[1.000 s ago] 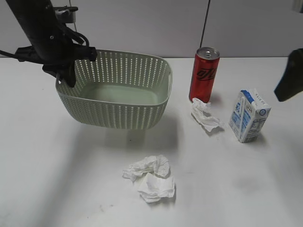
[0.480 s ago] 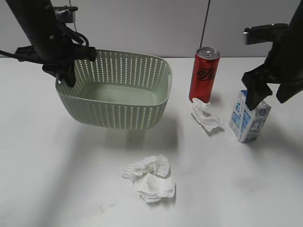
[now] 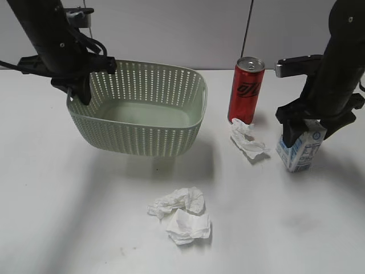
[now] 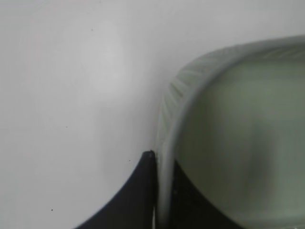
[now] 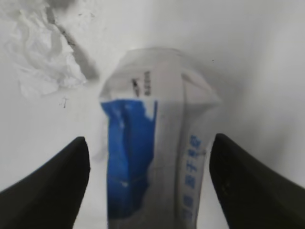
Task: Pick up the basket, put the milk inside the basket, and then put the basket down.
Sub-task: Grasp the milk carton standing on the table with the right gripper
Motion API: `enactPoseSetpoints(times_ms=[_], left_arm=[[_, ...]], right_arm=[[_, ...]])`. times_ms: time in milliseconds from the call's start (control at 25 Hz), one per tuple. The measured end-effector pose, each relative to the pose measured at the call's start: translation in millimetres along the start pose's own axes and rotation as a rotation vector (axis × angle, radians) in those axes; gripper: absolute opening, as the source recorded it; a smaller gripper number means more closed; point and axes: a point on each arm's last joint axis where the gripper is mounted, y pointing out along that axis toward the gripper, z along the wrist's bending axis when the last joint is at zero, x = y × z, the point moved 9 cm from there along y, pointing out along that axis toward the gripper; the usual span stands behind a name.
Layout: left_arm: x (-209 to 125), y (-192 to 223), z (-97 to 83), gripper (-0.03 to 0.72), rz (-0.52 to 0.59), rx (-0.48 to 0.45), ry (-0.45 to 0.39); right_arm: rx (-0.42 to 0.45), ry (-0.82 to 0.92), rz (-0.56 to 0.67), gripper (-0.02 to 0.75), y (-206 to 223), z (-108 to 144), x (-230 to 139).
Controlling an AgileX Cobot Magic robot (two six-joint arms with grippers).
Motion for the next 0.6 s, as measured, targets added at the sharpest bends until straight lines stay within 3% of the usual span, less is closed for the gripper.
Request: enactPoseSetpoints(times_ms=[400,480,600], left_arm=[[0.9,0.0,-0.2,0.0,-0.005,-0.001,0.001],[1.1,0.0,-0.2,0.0,-0.006,-0.001,0.002],[1.2,0.0,-0.3,0.0,-0.007,-0.002,0.002]], right_arm=[[0.0,0.008,0.018,0.572,19.6,0.3,2.4],[0.0,0.014,0.014,0.517,18.8,0.3,3.7],[-0.001,0.026,0.014,0.369,18.5,0.2,3.9]])
